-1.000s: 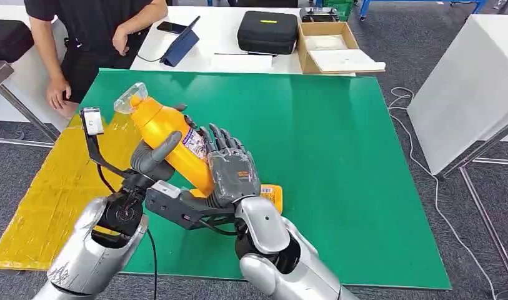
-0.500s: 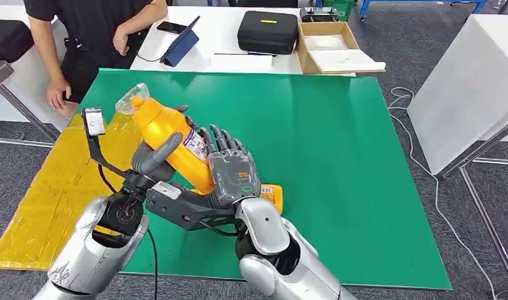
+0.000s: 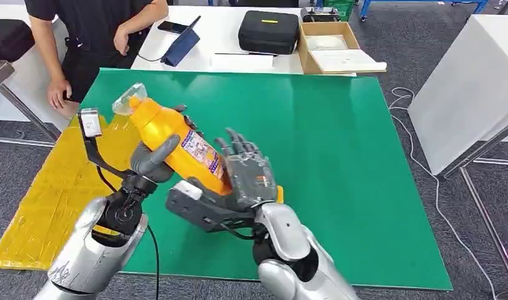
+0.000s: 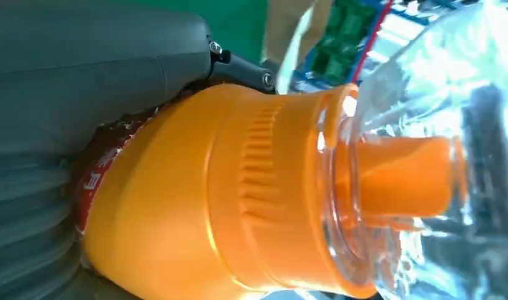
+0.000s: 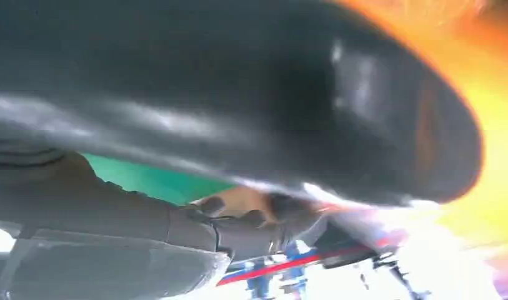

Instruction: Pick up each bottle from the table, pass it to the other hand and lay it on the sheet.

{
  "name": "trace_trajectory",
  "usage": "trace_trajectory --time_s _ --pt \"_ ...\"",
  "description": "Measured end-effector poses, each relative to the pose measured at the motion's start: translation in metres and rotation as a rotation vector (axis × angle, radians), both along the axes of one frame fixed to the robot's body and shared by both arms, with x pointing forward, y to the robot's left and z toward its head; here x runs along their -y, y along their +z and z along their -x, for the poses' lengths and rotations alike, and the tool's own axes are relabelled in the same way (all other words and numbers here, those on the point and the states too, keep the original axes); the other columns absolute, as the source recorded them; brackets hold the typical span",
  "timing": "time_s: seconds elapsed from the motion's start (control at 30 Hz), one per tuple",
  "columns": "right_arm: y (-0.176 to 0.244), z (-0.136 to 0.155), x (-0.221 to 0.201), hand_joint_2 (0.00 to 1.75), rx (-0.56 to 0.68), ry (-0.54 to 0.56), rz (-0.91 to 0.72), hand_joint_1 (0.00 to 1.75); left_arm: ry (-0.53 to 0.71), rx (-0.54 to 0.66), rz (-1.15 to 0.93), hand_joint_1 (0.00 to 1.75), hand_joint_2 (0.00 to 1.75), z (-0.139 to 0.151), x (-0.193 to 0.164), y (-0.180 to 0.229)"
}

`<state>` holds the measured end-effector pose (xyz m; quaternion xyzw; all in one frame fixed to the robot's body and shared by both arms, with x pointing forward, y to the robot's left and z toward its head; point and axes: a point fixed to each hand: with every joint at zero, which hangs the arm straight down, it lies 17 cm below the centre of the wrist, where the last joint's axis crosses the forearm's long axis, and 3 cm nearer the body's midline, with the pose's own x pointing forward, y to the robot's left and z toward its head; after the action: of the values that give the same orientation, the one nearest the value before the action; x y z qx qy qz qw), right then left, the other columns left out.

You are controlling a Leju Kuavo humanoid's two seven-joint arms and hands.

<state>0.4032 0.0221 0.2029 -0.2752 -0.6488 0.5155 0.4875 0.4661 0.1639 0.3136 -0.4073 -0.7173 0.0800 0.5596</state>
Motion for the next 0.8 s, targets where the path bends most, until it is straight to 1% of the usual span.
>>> trace_trajectory --time_s 0.1,0.27,0.7,0.77,0.8 --pt "0.012 -0.008 0.032 0.0 0.034 -0.053 -0.045 0.0 0.038 0.004 0.006 1.75 1.75 -0.001 -0.02 -0.005" --pt "0.011 -0.011 0.061 0.0 0.052 -0.098 -0.07 0.0 0.074 -0.01 0.004 1.75 1.75 0.0 -0.041 -0.017" --pt "0.004 -0.01 0.077 0.0 0.073 -0.109 -0.115 0.0 0.117 -0.033 -0.023 1.75 1.75 0.002 -0.066 -0.035" --pt "0.01 -0.008 0.077 0.0 0.087 -0.094 -0.156 0.0 0.129 -0.03 -0.027 1.75 1.75 0.003 -0.07 -0.036" --pt "0.016 -0.005 0.077 0.0 0.089 -0.074 -0.213 0.0 0.144 -0.022 -0.037 1.75 1.75 0.004 -0.073 -0.037"
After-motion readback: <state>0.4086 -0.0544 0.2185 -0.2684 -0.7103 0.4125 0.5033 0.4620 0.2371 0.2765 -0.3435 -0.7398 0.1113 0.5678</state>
